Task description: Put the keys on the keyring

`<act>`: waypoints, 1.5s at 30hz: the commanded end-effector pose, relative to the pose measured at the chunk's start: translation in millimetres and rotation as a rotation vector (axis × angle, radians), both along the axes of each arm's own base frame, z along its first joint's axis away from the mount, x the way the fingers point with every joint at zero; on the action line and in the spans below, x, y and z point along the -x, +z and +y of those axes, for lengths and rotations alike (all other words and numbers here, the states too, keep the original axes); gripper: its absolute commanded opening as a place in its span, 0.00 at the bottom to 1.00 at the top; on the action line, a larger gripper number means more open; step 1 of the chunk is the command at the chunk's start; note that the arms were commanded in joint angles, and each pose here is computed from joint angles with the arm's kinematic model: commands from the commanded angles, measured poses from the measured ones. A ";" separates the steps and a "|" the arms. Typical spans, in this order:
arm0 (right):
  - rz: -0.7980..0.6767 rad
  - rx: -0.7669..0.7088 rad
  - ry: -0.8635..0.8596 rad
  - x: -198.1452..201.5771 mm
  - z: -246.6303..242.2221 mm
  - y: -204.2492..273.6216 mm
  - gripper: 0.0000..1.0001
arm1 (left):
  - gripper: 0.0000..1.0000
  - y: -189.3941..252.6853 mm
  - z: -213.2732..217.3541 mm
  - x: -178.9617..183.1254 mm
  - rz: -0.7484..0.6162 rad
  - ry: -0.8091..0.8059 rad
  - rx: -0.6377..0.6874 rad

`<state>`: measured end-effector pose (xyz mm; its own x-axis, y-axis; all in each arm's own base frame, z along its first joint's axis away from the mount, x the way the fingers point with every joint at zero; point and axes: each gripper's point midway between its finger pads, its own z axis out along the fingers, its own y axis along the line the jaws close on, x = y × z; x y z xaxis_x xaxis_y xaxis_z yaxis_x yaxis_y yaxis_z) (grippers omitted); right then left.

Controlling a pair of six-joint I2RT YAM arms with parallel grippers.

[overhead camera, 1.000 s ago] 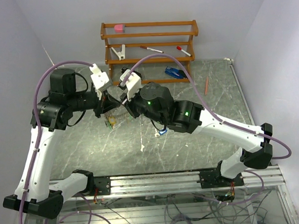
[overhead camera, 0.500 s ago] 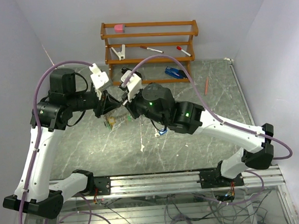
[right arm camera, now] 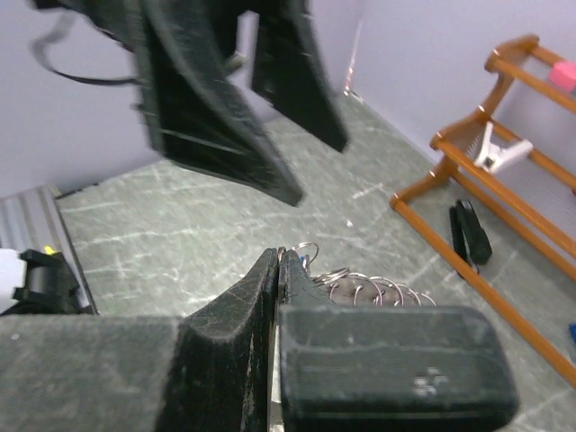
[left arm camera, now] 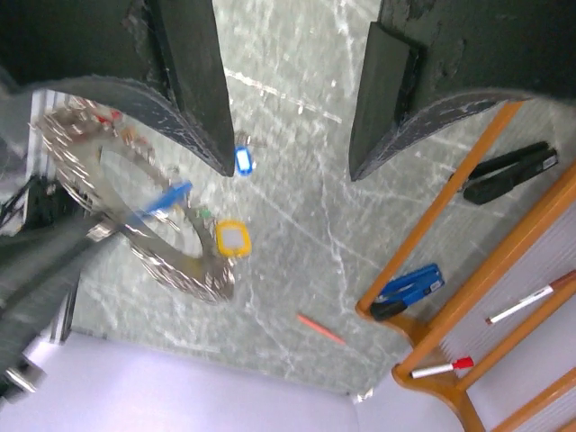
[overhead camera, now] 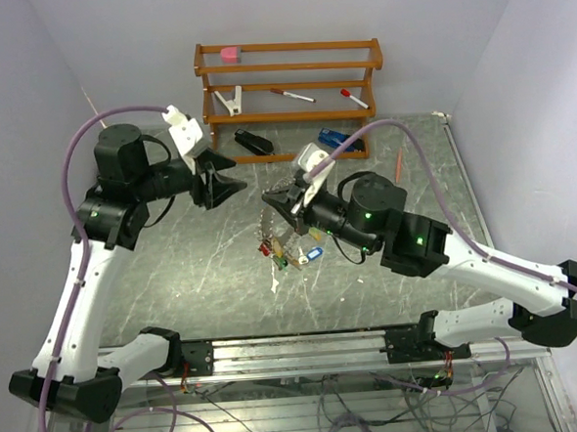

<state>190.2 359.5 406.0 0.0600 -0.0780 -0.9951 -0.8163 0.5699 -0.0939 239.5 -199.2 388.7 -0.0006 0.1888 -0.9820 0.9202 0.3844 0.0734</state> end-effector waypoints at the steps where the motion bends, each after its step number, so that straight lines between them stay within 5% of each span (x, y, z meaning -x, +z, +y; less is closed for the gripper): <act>1: -0.087 -0.143 0.136 21.8 4.8 33.8 0.00 | 0.68 31.7 -22.1 -21.3 -0.004 -0.034 0.195; 3: -0.113 -0.179 0.160 26.3 4.3 38.6 0.00 | 0.69 42.7 -26.8 -24.2 0.065 -0.023 0.295; 9: -0.188 -0.256 0.161 27.9 -0.1 51.5 0.00 | 0.69 62.3 -28.1 -21.2 0.084 -0.034 0.325; 24: -0.238 -0.435 0.053 14.9 -15.2 61.1 0.00 | 0.64 19.1 -15.7 -5.2 0.284 0.098 0.338; 34: -0.261 -0.499 0.038 10.0 -8.6 70.4 0.00 | 0.63 0.2 -24.5 -18.9 0.312 0.110 0.294; 45: -0.242 -0.492 0.013 4.9 -8.5 68.7 0.00 | 0.62 53.4 -22.6 -20.9 0.208 0.106 0.315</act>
